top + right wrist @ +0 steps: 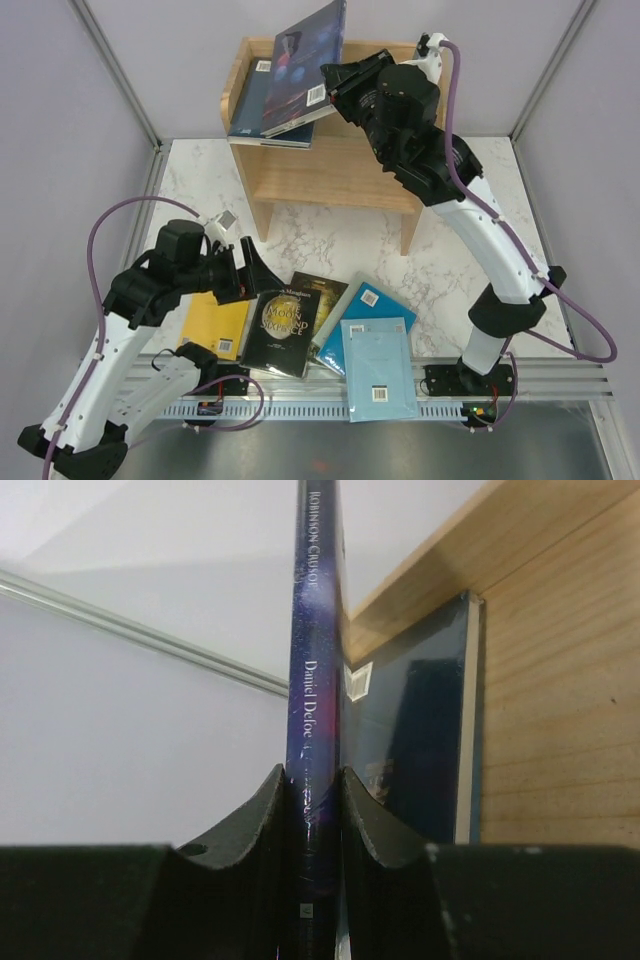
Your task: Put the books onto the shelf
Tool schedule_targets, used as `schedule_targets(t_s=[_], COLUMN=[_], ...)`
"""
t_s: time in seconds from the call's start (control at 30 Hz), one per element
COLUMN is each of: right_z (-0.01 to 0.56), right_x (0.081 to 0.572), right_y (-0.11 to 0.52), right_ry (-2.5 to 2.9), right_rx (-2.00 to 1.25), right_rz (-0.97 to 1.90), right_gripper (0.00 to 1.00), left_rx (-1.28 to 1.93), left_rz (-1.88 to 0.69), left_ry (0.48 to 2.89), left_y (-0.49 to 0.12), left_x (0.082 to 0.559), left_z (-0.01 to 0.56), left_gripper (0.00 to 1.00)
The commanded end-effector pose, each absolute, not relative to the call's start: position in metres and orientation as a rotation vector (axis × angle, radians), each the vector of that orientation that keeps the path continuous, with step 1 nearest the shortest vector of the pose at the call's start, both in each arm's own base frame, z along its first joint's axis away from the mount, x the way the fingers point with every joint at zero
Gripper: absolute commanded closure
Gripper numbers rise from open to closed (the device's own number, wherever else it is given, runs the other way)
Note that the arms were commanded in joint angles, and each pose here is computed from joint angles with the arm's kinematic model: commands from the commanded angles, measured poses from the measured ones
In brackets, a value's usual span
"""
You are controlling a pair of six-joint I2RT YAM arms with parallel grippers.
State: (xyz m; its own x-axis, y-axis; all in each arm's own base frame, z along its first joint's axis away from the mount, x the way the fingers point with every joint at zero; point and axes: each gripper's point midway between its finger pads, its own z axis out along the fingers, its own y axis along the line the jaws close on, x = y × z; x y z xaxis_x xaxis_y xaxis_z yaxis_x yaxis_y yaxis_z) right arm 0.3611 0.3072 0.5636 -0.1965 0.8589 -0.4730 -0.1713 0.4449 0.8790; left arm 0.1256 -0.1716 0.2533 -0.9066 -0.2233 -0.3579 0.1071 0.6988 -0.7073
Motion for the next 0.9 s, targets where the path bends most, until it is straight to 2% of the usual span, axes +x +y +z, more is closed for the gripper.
schedule_targets(t_s=[0.0,0.77,0.87], right_z=[0.637,0.562,0.560], right_x=[0.340,0.378,0.378], right_y=[0.302,0.353,0.354], right_ry=[1.241,1.402,1.414], right_rx=[0.699,0.778,0.758], right_rz=[1.360,1.348,1.337], right_gripper=[1.00,1.00,0.72], left_rx=[-0.087,-0.059,-0.053], left_rz=[-1.134,-1.056,-1.040], left_ry=[2.465,2.446,2.447], left_y=[-0.174,-0.160,-0.159], left_x=[0.118,0.108,0.109], left_z=[0.262,0.265,0.265], left_gripper=[0.06,0.06,0.05])
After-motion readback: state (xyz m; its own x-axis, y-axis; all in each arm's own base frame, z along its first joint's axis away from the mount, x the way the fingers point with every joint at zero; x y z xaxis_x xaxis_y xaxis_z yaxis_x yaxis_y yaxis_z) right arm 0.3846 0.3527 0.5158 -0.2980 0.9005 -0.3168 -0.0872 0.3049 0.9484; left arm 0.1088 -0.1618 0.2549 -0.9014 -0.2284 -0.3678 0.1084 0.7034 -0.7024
